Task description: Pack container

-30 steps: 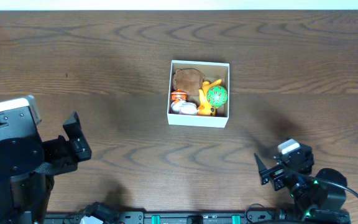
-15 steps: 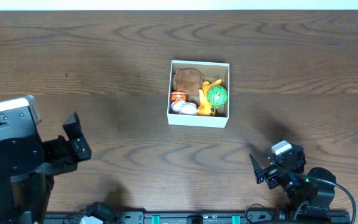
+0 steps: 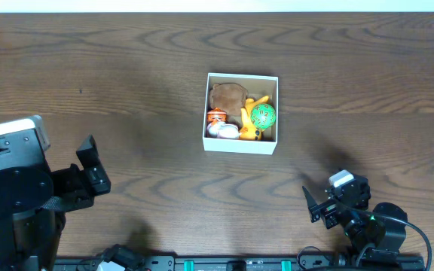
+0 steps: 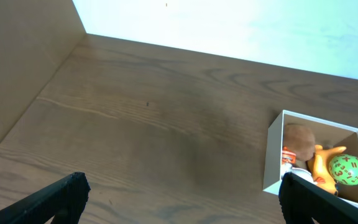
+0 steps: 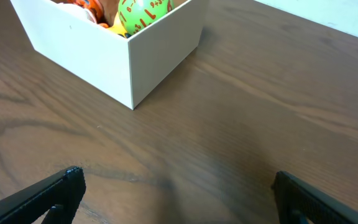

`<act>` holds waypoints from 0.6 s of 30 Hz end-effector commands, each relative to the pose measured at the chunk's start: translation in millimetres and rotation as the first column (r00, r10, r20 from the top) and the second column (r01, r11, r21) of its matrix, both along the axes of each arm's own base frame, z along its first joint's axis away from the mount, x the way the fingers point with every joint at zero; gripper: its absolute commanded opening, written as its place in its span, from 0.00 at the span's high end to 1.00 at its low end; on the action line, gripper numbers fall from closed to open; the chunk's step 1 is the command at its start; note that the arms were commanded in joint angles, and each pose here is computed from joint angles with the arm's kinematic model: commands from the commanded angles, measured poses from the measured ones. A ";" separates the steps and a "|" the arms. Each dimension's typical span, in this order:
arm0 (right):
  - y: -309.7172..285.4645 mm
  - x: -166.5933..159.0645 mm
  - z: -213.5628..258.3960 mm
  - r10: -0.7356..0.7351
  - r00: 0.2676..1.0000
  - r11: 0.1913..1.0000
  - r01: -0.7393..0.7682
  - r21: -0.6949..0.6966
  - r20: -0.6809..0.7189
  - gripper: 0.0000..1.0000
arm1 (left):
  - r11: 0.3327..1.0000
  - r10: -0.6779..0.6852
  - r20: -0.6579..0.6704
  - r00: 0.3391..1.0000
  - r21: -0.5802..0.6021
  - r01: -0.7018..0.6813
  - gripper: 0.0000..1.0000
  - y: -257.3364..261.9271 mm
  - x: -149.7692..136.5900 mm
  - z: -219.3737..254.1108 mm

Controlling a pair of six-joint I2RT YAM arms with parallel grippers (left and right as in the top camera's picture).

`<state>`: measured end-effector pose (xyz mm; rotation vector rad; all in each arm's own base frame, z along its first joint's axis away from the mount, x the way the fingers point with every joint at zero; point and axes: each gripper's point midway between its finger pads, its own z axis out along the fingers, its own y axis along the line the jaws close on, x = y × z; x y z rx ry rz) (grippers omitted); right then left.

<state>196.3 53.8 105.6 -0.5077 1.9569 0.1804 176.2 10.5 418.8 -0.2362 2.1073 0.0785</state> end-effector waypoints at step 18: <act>3.8 -1.0 0.7 0.023 1.000 1.000 -0.023 0.001 0.010 0.01 | 0.980 0.192 0.058 0.980 -0.064 -0.188 0.02 27.8 -2.3 1.5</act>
